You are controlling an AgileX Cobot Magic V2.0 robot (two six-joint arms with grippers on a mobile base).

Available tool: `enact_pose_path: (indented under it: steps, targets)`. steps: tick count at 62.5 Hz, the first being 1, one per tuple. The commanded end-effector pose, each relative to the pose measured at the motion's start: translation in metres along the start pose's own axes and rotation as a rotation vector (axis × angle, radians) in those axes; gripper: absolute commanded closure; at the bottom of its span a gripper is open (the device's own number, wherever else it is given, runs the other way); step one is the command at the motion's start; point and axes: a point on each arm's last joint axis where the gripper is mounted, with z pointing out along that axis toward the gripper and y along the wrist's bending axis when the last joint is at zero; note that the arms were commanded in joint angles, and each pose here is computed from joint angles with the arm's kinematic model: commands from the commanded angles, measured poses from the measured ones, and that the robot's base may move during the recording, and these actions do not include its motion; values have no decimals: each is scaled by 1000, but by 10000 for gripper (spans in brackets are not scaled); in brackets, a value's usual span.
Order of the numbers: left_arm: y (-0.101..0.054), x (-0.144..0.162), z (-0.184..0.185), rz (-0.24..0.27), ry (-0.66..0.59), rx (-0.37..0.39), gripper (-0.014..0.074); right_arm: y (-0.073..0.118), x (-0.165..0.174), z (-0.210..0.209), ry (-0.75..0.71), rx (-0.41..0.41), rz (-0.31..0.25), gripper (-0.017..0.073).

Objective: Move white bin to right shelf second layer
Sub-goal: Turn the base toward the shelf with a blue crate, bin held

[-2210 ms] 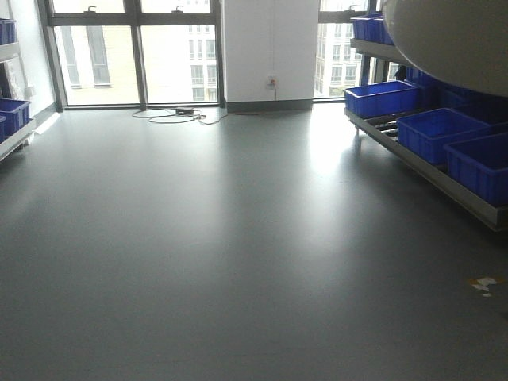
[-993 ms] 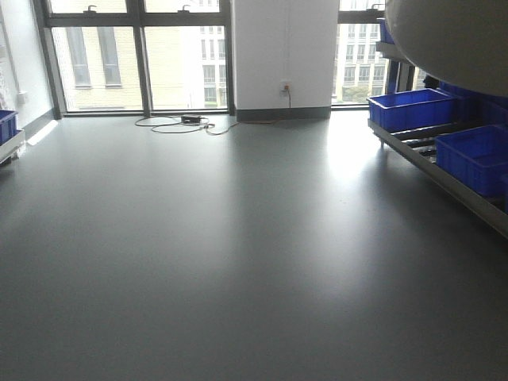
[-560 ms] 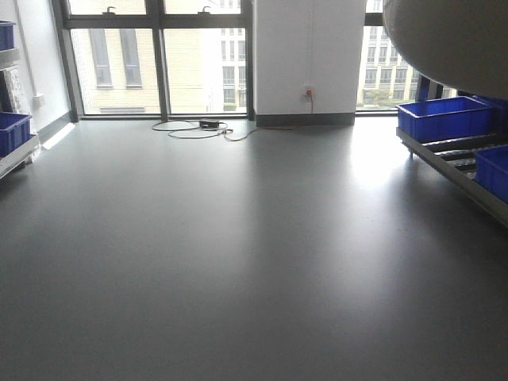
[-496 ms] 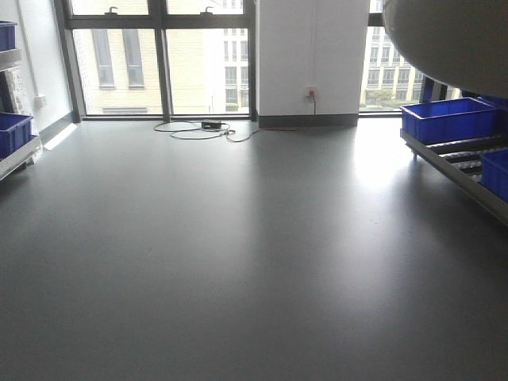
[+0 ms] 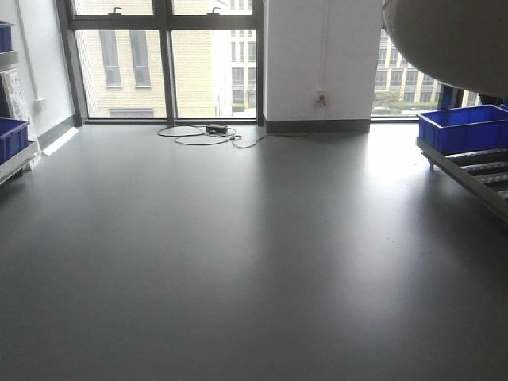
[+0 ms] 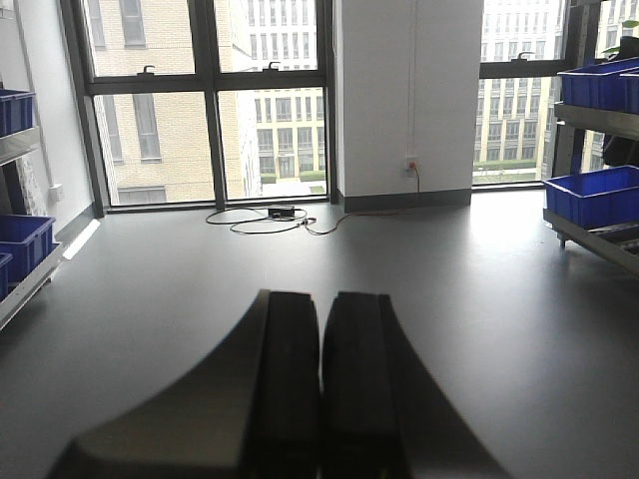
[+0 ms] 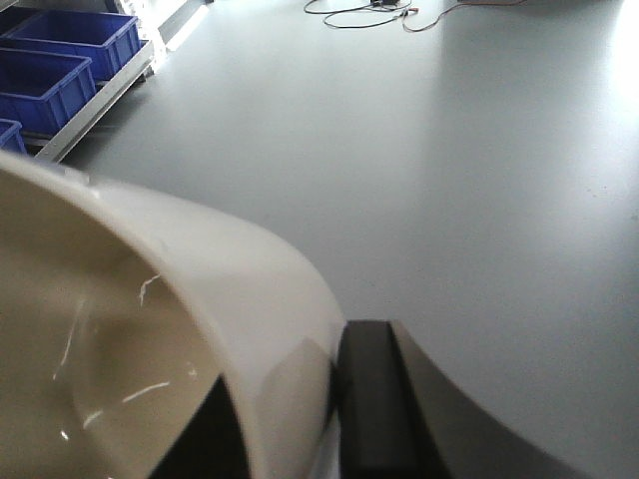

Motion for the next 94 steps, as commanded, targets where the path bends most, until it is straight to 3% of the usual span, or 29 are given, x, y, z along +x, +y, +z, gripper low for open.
enact_pose_path:
  steps: [1, 94]
  targets:
    - [0, 3, -1, -13, -67, -5, 509, 2, -19, -4, -135, -11, 2, 503]
    - [0, 3, -1, -13, -67, -5, 509, 2, -19, -4, -135, -11, 2, 503]
